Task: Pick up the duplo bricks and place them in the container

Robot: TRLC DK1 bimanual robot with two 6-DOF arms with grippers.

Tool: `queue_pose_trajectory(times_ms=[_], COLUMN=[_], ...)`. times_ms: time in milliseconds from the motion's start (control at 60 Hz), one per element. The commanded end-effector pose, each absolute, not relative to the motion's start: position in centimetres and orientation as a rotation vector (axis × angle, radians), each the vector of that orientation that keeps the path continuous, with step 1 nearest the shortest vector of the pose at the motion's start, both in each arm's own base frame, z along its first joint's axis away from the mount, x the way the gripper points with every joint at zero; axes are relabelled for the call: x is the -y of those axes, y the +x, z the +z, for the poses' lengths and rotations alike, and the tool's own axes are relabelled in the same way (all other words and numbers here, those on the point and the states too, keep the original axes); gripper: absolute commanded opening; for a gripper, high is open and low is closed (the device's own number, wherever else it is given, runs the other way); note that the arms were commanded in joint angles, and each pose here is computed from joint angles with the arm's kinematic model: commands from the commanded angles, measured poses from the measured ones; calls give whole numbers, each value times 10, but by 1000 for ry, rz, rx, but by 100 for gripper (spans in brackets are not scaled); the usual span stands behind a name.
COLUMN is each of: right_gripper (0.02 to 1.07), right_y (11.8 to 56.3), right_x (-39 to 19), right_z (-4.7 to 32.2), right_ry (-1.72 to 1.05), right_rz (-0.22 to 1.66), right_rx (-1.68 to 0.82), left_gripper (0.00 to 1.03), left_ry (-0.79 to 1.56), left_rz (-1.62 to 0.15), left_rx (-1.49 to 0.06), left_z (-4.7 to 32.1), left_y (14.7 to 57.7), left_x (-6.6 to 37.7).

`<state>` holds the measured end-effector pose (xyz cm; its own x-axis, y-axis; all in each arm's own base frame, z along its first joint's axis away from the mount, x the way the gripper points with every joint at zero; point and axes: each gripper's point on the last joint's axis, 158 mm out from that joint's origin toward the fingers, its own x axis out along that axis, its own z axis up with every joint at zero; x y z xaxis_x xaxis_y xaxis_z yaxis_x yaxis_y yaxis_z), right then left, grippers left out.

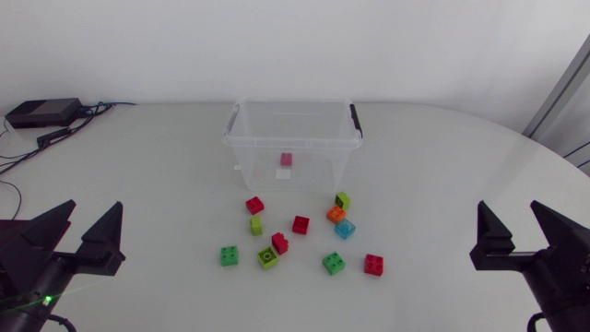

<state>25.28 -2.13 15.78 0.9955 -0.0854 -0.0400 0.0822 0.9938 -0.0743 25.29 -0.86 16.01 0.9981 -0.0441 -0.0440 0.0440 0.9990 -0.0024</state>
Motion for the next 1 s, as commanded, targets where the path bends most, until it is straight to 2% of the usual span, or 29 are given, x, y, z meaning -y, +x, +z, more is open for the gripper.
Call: queue_pose_trajectory(times_ms=[0,417,717,833,983], right_gripper=[103,103,103,103,103], right_y=[253,254,251,258,276], right_x=[18,16,16,14,9], right_z=[148,150,187,199,194], right_ry=[-50,-54,-54,-52,-51], right_rz=[-71,-64,-66,-54,-31], right_rx=[-62,-53,19,-22,-118], left_gripper=[98,98,98,98,98], left_ry=[-13,-5,-4,-11,-9], left_rz=[-47,-55,-62,-98,-129], left_rx=[-52,-44,45,6,-51], left_z=[153,155,215,231,238], left_y=[253,253,244,246,256], left_x=[10,12,13,22,31])
